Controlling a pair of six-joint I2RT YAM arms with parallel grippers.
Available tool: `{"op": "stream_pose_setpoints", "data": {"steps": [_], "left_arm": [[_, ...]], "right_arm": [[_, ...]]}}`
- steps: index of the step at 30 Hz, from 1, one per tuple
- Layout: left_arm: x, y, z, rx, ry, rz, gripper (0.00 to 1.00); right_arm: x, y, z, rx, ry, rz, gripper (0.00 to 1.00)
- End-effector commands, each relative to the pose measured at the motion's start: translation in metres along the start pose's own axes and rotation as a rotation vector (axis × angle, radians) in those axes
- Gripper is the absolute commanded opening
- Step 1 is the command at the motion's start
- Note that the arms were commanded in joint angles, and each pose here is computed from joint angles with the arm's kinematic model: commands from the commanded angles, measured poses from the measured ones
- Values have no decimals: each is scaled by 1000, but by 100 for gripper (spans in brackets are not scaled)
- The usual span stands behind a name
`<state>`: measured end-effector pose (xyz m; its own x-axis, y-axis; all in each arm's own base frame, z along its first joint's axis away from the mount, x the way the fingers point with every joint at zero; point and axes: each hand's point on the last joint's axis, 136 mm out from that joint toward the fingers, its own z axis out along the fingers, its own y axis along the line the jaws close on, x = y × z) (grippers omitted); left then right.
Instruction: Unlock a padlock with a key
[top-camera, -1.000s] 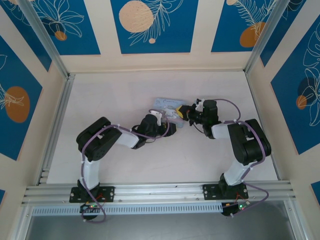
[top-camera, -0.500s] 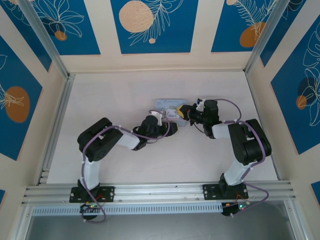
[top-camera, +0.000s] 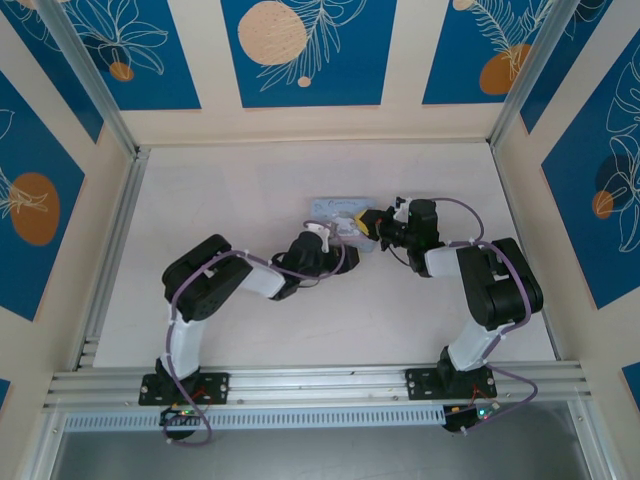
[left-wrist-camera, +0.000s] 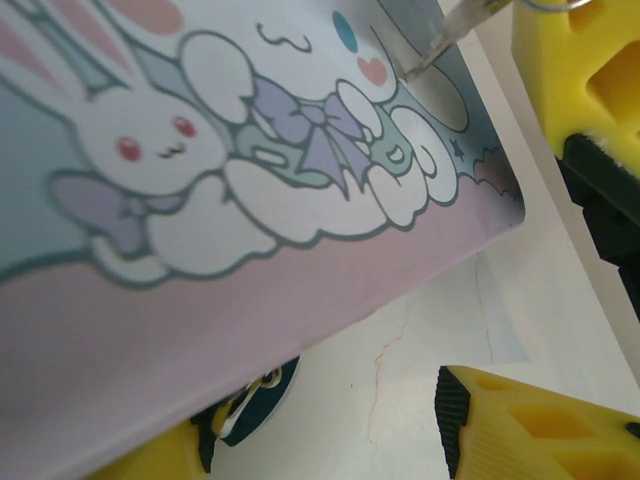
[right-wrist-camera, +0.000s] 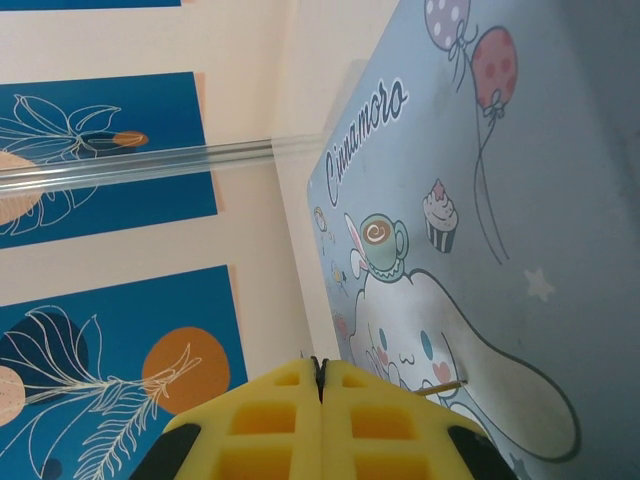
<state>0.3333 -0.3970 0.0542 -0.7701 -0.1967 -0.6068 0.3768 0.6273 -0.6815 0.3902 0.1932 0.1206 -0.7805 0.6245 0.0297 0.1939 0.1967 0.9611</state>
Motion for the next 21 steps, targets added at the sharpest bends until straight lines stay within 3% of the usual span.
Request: {"op": "stream_pose_setpoints", "data": {"steps": [1, 10, 16, 21], "left_arm": [[16, 1, 10, -22, 42, 42, 59], [-5, -7, 0, -35, -88, -9, 53], [1, -2, 7, -41, -94, -62, 50], [9, 6, 12, -88, -82, -57, 40]], "right_arm": [[1, -3, 0, -7, 13, 4, 0], [-1, -5, -1, -4, 12, 11, 0], [-3, -8, 0, -5, 12, 20, 0], [-2, -10, 0, -5, 18, 24, 0]]}}
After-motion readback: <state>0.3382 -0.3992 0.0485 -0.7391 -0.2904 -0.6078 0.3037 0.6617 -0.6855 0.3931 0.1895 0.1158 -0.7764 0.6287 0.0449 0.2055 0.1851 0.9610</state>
